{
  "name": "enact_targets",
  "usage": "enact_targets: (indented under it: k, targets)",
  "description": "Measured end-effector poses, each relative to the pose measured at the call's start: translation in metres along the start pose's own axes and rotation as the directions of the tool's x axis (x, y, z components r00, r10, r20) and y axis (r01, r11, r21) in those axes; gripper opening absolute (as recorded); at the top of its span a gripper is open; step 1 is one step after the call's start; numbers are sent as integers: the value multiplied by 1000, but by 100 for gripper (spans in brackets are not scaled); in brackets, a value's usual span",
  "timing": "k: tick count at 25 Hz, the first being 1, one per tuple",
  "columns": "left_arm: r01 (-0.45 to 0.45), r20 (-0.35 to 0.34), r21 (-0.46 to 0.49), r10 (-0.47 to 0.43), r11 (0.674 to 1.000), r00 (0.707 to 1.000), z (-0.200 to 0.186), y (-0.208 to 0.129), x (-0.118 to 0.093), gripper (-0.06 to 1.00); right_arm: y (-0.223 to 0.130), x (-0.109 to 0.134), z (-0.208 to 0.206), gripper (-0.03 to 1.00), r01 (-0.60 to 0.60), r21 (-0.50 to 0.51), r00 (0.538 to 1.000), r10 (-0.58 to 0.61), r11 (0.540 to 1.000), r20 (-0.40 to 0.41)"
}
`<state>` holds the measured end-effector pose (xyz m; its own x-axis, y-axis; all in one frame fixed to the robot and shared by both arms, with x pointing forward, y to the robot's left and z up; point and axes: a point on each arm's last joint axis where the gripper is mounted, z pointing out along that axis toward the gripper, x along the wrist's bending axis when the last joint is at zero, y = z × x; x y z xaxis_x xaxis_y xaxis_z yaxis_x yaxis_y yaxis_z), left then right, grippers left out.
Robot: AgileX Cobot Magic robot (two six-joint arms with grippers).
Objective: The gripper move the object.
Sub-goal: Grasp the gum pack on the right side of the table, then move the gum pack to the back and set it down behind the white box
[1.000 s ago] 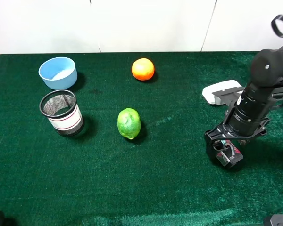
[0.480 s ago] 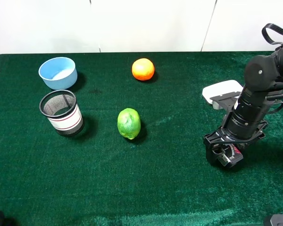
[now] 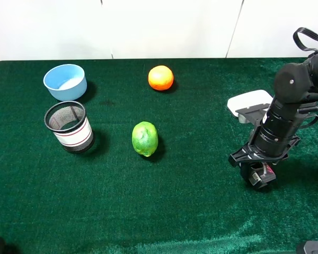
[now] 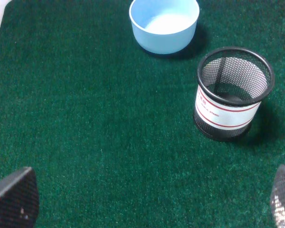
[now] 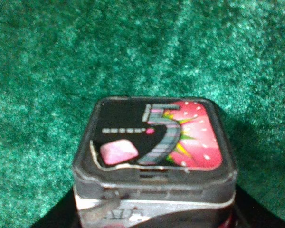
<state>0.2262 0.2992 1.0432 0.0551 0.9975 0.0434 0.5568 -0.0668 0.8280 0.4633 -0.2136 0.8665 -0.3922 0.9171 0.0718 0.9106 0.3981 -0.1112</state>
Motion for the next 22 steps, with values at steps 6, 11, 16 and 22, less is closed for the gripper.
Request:
enact_targets:
  k: [6, 11, 16, 22]
  targets:
    - [0, 0, 0, 0, 1000, 1000, 0, 0, 0, 99, 0, 0, 0, 33, 0, -2, 1000, 0, 1000, 0]
    - [0, 0, 0, 0, 1000, 1000, 0, 0, 0, 99, 0, 0, 0, 33, 0, 5, 1000, 0, 1000, -1]
    - [0, 0, 0, 0, 1000, 1000, 0, 0, 0, 99, 3, 1, -14, 33, 4, -21, 1000, -4, 1000, -3]
    - [0, 0, 0, 0, 1000, 1000, 0, 0, 0, 99, 3, 3, -39, 33, 12, -54, 1000, -12, 998, -6]
